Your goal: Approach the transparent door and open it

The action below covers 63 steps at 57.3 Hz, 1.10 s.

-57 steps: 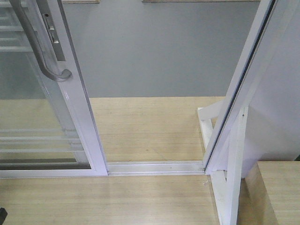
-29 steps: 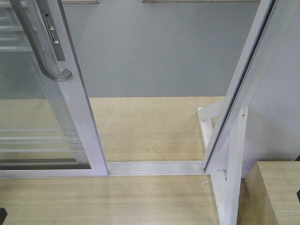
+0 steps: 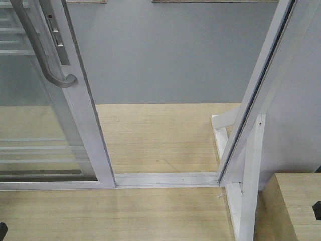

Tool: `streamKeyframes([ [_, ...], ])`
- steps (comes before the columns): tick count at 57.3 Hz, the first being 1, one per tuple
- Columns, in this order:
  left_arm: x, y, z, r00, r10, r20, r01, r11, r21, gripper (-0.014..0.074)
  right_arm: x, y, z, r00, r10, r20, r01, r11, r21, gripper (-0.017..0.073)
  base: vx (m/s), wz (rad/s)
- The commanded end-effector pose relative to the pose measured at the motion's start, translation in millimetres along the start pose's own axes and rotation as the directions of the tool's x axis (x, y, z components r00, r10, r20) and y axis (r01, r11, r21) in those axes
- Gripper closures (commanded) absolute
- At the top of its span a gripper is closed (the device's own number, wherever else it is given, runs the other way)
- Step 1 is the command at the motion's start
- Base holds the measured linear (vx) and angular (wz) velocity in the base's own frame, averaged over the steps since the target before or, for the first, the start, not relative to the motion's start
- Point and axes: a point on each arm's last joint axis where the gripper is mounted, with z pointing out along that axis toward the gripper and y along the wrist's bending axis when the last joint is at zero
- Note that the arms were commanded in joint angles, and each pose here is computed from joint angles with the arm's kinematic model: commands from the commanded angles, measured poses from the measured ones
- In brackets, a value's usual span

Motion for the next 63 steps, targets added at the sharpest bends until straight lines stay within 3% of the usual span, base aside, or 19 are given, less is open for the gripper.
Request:
streamKeyframes([
  [1,1.6,-0.7,1.3,0.998,-0.014,0.064,0.014,1.0,0.005,0.0599,-4.6,0.3,-0.8,0.996,0.0,0.091,0.0,1.0,0.0,0.0564,0.0,0.0],
  [63,1.6,-0.7,1.3,0.998,-0.014,0.064,0.014,1.0,0.005,0.0599,-4.6,0.3,-0.8,0.996,0.0,0.091,0.0,1.0,0.0,0.0564,0.0,0.0],
])
